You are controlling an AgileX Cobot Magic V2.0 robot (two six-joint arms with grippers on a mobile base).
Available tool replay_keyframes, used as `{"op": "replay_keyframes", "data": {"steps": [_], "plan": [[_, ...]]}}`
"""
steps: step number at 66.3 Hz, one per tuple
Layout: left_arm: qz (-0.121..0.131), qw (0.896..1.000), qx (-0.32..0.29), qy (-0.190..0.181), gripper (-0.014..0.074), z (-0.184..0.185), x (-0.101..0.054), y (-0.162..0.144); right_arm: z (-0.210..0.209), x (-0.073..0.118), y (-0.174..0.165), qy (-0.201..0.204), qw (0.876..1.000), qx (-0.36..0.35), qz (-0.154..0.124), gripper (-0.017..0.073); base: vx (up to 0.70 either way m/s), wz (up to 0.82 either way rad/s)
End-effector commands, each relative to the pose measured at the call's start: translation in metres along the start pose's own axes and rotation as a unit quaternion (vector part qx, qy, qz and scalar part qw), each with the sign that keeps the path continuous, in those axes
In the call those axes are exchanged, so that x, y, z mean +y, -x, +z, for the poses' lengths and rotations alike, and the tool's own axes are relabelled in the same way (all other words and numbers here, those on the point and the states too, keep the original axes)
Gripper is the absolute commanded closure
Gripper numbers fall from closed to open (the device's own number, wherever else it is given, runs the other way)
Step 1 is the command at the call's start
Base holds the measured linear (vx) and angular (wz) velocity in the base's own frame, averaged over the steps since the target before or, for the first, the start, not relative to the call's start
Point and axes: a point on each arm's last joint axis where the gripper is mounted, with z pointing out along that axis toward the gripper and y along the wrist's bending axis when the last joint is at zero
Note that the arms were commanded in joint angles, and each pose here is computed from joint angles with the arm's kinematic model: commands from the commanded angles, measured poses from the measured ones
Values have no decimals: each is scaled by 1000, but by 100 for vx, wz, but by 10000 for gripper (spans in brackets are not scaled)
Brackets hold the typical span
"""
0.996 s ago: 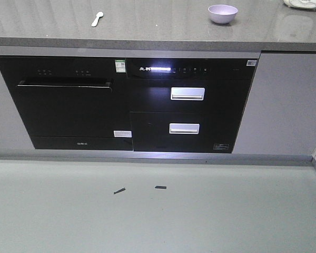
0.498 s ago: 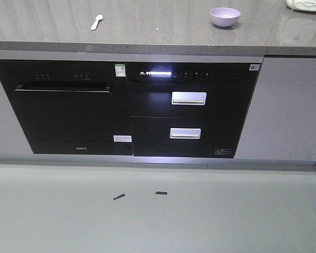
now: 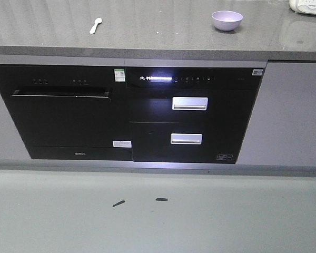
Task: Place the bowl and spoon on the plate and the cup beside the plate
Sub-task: 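Keep driving forward toward the counter holding the spoon and lavender bowl, then continue approaching the counter edge, grippers closed and raised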
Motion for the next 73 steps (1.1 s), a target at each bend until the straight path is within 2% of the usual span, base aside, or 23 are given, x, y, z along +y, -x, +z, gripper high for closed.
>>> {"op": "replay_keyframes", "data": {"steps": [1,73], "plan": [[-9,1000,-29,-1,599,0,0,-2,-1,-1,5,-8,999,-37,-6,563,9,0],[-9,1000,-29,-1,599,0,0,-2,-1,-1,5,-8,999,-37,-6,563,8,-1]]}}
